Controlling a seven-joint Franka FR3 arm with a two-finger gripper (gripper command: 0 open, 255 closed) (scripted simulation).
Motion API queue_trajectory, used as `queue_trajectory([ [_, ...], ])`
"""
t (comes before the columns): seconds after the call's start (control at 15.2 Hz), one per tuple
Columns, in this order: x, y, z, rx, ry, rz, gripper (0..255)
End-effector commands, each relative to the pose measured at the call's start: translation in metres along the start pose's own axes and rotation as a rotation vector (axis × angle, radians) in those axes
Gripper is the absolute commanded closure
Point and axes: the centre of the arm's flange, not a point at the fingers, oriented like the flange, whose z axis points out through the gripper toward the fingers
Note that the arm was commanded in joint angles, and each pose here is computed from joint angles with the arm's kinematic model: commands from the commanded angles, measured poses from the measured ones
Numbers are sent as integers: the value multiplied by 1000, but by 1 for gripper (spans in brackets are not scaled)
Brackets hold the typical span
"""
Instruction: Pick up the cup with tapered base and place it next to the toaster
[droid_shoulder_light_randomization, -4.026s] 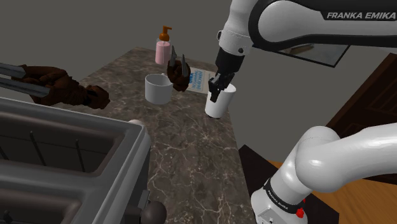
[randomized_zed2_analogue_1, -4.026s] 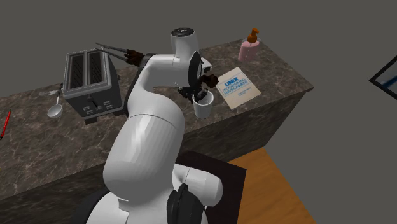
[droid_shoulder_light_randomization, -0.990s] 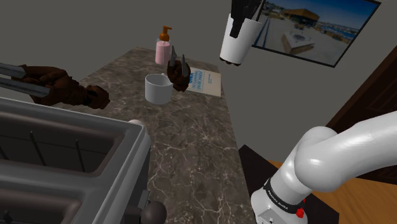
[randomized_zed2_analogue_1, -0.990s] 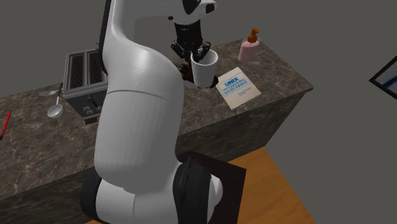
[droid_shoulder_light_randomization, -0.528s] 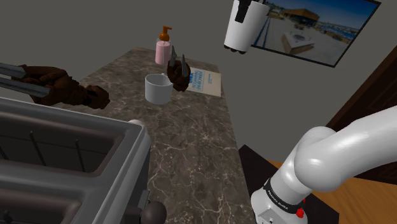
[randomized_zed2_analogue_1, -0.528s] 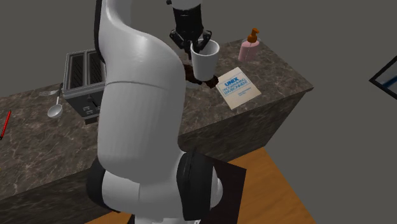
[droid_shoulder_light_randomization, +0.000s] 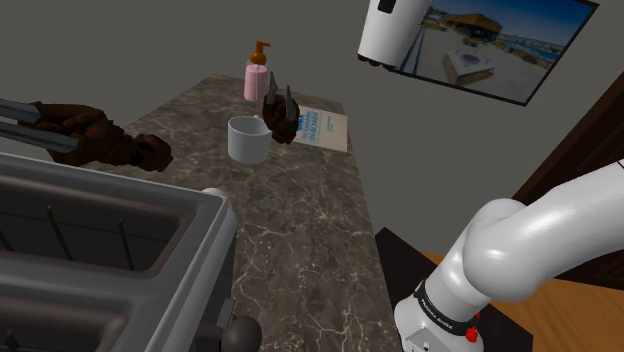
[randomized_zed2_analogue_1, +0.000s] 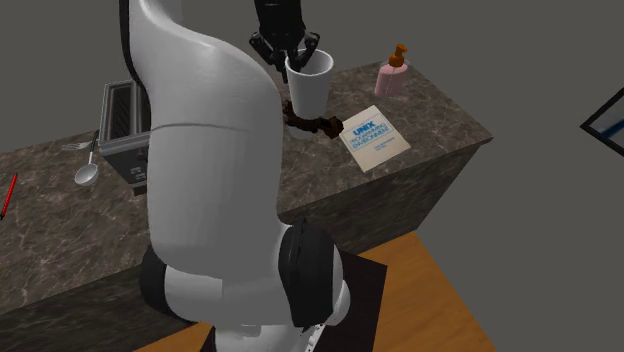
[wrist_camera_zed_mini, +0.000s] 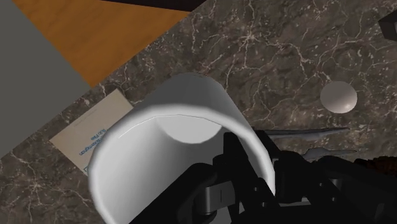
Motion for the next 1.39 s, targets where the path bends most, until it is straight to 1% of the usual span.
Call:
queue_trajectory([
  [0.0, -12, -22, -2, 0, 0, 1, 255],
  [1.32, -136, -254, -27, 0, 0, 1, 255],
])
